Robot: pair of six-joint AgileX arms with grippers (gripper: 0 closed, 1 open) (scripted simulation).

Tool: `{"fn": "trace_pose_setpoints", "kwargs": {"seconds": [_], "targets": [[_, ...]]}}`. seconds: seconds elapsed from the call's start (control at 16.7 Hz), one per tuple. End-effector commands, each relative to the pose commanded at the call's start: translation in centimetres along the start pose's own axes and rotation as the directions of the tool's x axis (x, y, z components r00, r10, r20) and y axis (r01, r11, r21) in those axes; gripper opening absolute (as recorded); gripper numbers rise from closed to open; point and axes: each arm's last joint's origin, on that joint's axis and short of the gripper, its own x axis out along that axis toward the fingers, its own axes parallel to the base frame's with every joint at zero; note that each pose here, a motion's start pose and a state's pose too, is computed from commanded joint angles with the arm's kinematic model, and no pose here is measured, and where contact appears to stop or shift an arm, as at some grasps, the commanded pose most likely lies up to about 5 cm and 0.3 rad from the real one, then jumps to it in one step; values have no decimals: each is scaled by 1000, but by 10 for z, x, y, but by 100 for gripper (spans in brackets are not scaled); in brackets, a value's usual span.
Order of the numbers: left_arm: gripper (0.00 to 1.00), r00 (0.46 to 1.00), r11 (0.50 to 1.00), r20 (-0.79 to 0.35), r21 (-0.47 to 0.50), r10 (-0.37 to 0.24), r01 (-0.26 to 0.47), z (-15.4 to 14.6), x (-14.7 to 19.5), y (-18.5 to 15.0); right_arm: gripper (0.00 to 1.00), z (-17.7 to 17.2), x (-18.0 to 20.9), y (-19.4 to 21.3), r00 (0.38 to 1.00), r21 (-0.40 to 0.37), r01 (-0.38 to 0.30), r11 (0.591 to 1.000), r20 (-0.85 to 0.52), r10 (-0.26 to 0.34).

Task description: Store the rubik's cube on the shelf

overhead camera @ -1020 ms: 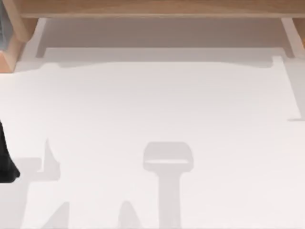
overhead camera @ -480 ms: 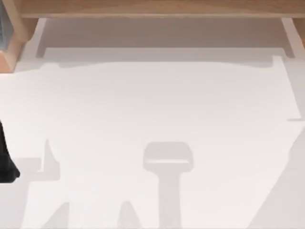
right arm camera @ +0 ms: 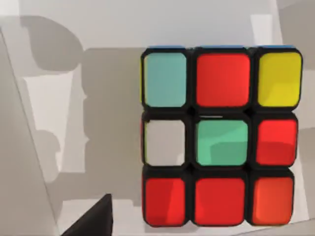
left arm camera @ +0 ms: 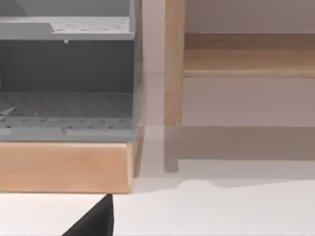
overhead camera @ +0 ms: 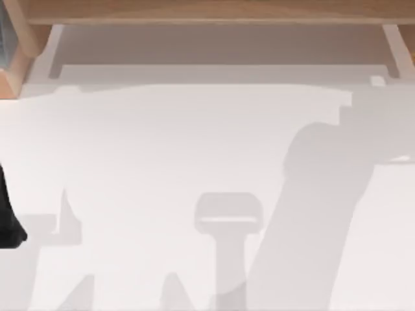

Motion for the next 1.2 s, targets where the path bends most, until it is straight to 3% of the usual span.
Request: {"fn": "trace_pose_setpoints", "kwargs": {"seconds": [0.42, 0.78, 1.02, 1.2], "targets": [[100, 1000, 1000, 0, 0, 0, 0, 0, 0, 0, 100, 0, 5, 3, 1000, 0, -4, 1000, -18, 4], [100, 1000, 1000, 0, 0, 0, 0, 0, 0, 0, 100, 6, 62, 3, 1000, -1, -5, 1000, -19, 5], [100, 1000, 1000, 0, 0, 0, 0, 0, 0, 0, 100, 6, 64, 4, 1000, -1, -5, 1000, -19, 5], [100, 1000, 1000, 0, 0, 0, 0, 0, 0, 0, 77, 6, 64, 4, 1000, -1, -5, 1000, -19, 5]]}}
